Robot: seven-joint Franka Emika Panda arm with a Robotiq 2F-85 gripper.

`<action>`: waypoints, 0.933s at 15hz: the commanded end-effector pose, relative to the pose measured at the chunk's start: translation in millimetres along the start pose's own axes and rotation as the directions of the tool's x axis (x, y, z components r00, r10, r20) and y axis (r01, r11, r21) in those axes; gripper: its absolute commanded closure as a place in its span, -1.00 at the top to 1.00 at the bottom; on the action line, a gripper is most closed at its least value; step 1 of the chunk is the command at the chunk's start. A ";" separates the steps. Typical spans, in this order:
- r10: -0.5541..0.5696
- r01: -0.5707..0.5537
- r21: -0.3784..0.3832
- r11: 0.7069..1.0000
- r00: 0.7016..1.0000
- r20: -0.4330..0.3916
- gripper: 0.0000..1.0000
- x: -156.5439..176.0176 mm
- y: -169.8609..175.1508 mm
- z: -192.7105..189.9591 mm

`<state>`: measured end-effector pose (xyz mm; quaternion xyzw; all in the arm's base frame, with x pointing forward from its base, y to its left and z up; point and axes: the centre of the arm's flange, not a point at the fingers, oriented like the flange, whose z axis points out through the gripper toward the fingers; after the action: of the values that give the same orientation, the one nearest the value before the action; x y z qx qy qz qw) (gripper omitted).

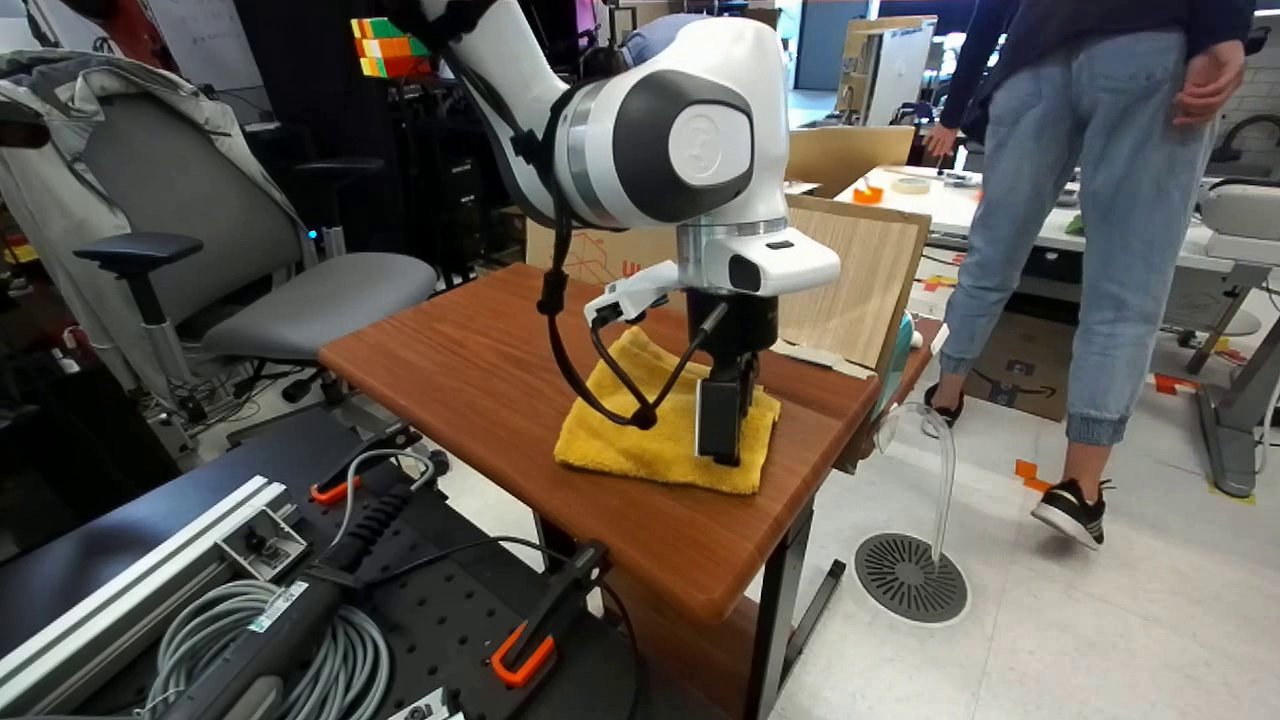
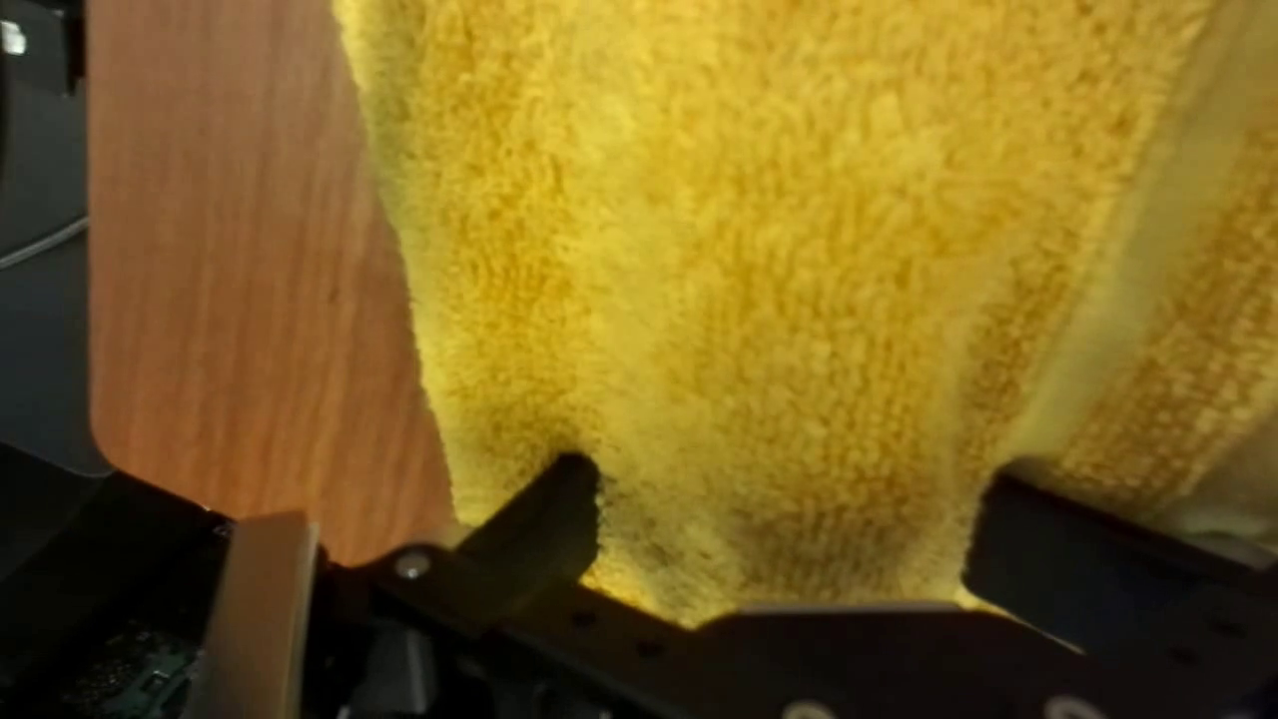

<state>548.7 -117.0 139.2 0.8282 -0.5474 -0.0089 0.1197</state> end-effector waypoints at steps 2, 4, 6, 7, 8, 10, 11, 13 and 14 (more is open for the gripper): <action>0.044 -0.042 -0.057 0.997 0.998 0.034 1.00 -8.5 42.9 17.8; -0.006 0.010 -0.064 0.998 0.998 0.060 1.00 -25.9 41.1 17.2; -0.095 0.098 -0.053 0.994 0.994 0.060 1.00 -51.6 32.5 18.0; -0.162 0.165 -0.038 0.985 0.984 0.073 1.00 -69.5 24.6 16.9; -0.209 0.210 -0.015 0.977 0.976 0.061 1.00 -87.0 14.5 15.3; -0.302 0.302 0.012 0.953 0.950 0.076 1.00 -124.7 -5.6 14.9; -0.349 0.349 0.022 0.937 0.934 0.075 1.00 -143.9 -13.8 15.2; -0.440 0.439 0.043 0.898 0.897 0.040 1.00 -174.8 -27.1 13.7; -0.481 0.479 0.052 0.876 0.877 0.016 1.00 -184.8 -33.3 11.4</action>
<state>515.8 18.8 134.8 0.9137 -0.3949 -0.0459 0.0842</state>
